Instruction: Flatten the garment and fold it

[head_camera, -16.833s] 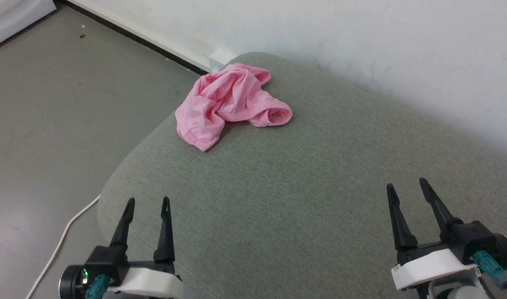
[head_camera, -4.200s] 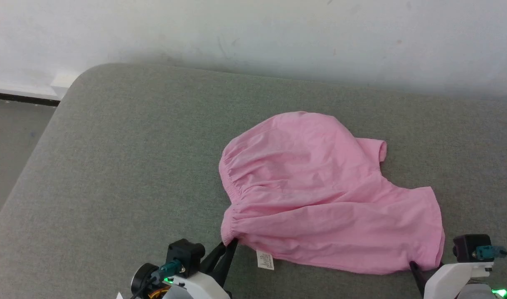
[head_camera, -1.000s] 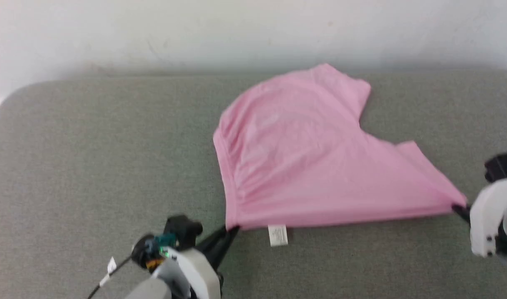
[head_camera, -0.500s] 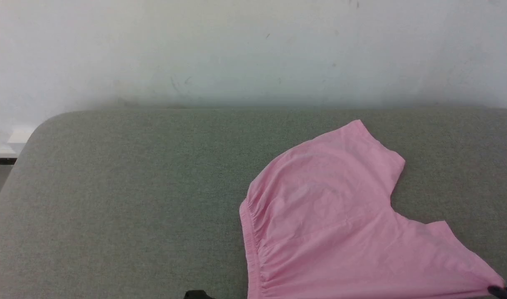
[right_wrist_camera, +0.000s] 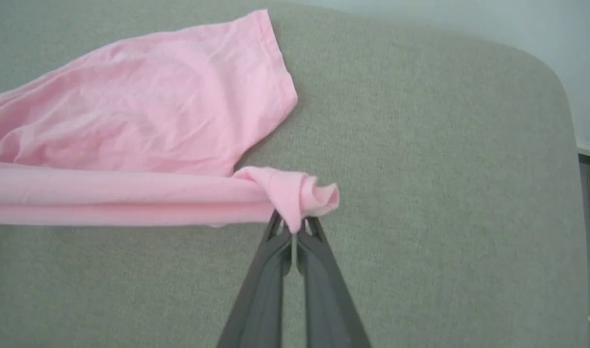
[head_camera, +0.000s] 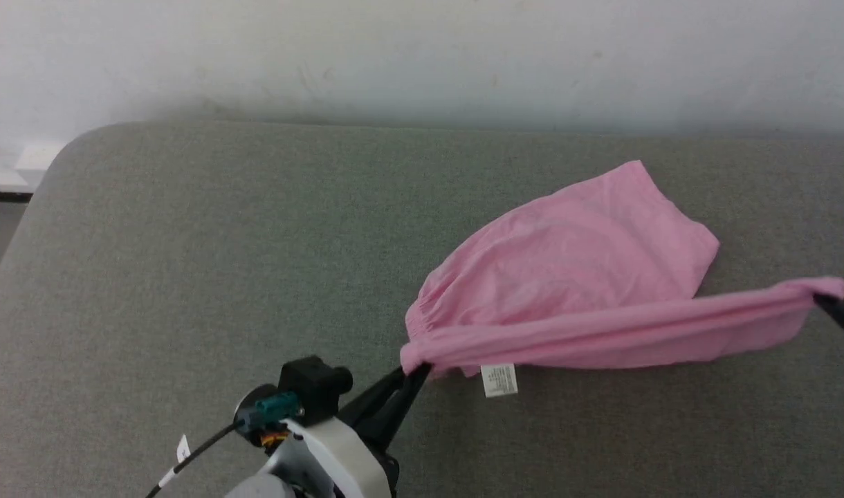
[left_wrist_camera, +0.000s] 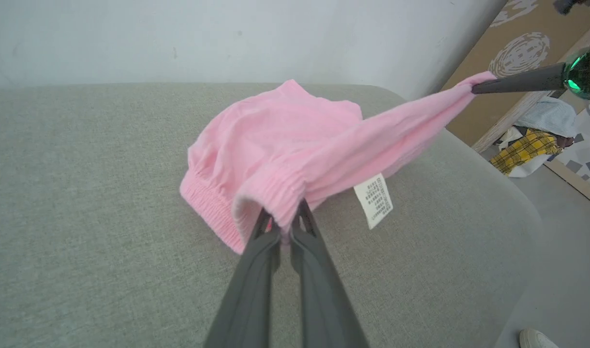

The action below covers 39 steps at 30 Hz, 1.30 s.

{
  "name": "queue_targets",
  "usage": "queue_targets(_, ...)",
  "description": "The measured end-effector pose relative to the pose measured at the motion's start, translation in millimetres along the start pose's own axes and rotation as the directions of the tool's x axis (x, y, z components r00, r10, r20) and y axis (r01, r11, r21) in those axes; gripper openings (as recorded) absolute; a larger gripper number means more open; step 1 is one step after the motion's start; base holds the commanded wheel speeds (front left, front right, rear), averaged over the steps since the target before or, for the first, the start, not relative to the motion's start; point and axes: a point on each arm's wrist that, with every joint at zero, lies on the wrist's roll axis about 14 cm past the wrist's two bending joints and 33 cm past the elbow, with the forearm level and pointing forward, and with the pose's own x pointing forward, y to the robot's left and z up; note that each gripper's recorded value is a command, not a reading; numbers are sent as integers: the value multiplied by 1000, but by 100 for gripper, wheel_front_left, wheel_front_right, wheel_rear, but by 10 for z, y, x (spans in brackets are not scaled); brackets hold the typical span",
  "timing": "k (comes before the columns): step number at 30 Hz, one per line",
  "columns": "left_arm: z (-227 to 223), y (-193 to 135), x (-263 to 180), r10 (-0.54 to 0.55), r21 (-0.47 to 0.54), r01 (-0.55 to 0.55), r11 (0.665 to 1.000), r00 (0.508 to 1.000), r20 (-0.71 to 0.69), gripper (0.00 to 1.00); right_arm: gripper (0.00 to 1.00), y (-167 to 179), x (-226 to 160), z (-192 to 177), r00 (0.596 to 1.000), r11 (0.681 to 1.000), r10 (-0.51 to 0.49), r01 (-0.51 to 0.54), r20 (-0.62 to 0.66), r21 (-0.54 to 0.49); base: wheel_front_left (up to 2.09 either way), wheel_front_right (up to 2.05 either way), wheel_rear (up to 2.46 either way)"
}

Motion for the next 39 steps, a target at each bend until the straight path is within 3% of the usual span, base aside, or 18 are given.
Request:
queue_targets(8,174,367,313,56,7,-57,998,998,30,0,0,161,656,514,1000,999,12,-12,7,-36,0,0,0)
queue_targets(19,-89,682,628,93,-6,-94,996,994,-55,0,0,311,1623,618,997,991,-18,7,-79,-137,0,0,0)
queue_targets(30,-229,825,746,126,-34,-129,991,989,-75,0,1,409,2193,585,997,989,-12,1,-71,-148,0,0,0)
queue_targets(31,-246,839,746,129,-31,-131,991,988,-80,0,75,434,2223,594,998,988,-6,-3,-60,-154,0,0,0)
queue_targets(32,-263,850,745,129,-31,-132,991,988,-84,30,100,455,2249,607,999,988,1,-7,-42,-152,0,0,0)
queue_targets(33,-269,865,740,134,-32,-137,990,988,-82,74,100,467,2267,628,1000,989,5,-9,-22,-148,0,0,0)
queue_targets(34,-271,876,735,139,-32,-142,989,987,-78,100,100,471,2275,645,1000,989,7,-8,-6,-145,0,0,0)
queue_targets(39,-170,913,693,161,-22,-162,987,986,-31,100,100,450,2218,670,999,990,3,3,42,-140,0,0,0)
